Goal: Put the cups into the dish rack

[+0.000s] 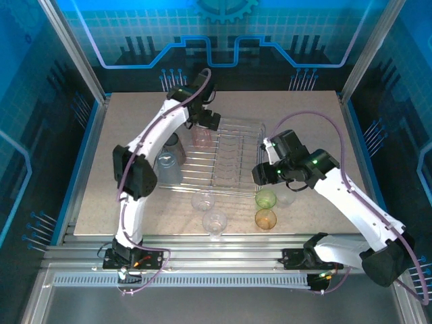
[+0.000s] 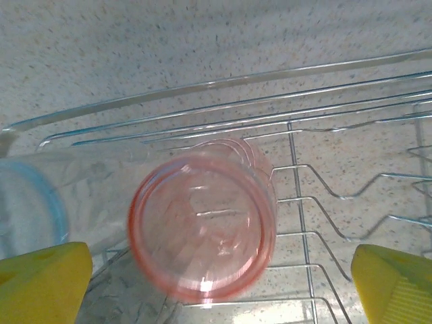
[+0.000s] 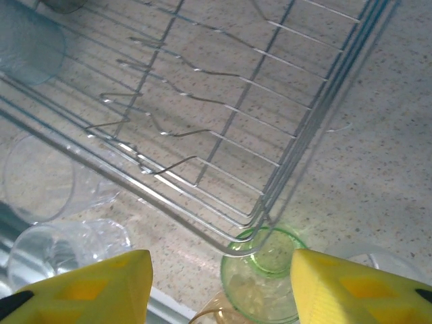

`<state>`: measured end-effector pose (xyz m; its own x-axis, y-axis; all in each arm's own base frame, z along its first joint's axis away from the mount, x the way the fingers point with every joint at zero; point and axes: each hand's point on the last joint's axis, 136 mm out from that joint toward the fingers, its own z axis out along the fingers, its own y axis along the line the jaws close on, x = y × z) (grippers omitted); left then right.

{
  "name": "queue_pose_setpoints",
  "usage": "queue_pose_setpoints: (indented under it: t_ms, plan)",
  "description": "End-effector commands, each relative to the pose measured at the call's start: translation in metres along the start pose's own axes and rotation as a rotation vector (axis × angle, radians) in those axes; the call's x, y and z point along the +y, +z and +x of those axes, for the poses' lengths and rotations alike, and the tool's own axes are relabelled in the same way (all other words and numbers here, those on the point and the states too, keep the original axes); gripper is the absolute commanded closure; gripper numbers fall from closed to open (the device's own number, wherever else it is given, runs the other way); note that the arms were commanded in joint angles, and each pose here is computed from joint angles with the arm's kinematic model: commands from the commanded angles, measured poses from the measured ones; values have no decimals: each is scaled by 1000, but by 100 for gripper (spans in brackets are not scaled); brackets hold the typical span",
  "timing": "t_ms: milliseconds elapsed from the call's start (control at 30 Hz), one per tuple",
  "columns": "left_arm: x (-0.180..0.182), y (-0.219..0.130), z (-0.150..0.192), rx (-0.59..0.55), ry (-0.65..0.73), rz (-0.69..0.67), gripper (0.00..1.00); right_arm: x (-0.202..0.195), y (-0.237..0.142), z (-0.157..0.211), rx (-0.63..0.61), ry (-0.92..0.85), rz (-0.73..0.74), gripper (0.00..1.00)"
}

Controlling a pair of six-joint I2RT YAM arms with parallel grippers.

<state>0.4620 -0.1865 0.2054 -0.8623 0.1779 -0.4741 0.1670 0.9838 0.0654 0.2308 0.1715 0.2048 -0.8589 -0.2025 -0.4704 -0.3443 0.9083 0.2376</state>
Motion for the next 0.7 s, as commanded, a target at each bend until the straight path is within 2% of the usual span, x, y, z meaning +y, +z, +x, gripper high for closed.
queue_pose_setpoints:
  t_ms: [0, 233, 500, 667]
  plan:
    - [2, -42, -8, -119, -27, 40, 1, 14, -7, 7, 38, 7, -3, 42]
    - [12, -83, 21, -252, -73, 93, 1, 69, 11, 16, 76, -12, -104, 41]
    - [26, -112, 70, -352, -121, 139, 1, 120, 59, 46, 177, 7, -125, 41]
    - [33, -114, 94, -349, -133, 138, 1, 141, 83, 54, 216, 17, -105, 42]
